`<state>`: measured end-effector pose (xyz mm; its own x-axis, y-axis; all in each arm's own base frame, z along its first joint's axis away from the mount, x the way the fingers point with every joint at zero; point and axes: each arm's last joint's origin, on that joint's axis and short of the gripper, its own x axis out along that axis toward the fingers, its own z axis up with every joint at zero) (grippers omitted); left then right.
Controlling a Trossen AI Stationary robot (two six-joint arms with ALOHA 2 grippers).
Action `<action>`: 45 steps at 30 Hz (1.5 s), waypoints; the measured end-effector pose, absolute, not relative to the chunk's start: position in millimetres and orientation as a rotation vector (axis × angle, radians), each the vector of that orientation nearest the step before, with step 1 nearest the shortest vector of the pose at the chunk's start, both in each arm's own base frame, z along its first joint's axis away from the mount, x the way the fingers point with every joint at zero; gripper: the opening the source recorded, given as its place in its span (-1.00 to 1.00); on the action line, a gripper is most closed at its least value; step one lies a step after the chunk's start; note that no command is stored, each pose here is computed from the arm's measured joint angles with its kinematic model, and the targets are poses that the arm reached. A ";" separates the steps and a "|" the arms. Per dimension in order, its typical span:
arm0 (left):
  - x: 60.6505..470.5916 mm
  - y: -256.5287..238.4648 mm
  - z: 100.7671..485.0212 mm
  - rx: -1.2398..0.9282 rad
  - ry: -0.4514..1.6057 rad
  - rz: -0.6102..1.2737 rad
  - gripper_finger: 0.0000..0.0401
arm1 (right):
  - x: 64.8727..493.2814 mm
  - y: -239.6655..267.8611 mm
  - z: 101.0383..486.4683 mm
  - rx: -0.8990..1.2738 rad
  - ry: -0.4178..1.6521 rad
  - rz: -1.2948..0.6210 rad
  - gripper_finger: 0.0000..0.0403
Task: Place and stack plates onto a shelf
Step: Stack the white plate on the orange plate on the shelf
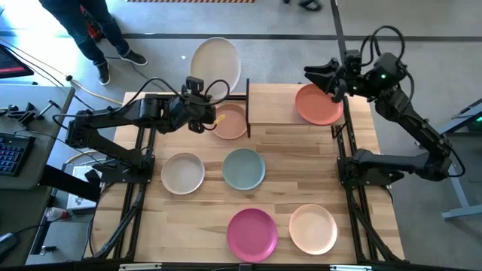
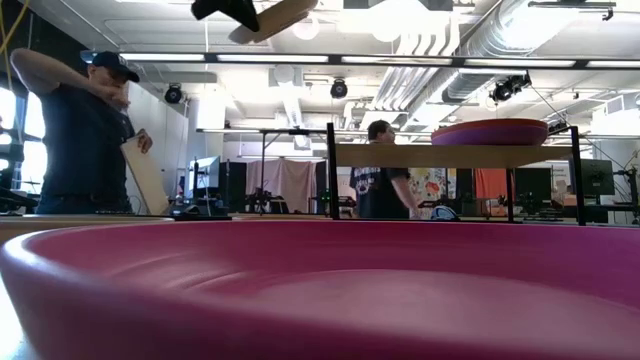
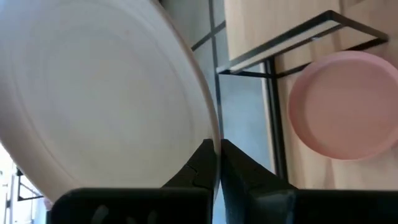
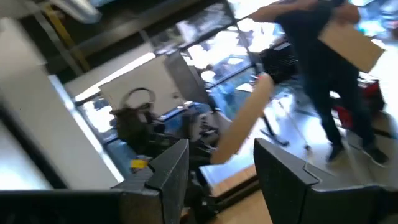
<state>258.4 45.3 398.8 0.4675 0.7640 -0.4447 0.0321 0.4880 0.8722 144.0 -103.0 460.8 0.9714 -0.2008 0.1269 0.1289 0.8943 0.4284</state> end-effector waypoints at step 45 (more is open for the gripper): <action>313.0 51.0 313.1 0.923 1.360 0.285 -1.00 | 269.8 -112.3 364.1 0.696 0.212 -0.645 -0.18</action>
<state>313.0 51.0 313.1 0.2387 0.6649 -0.7078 0.3254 0.6320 0.7034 269.8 -112.3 364.1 0.7873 -0.4798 -0.3873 0.6160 0.5843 0.5284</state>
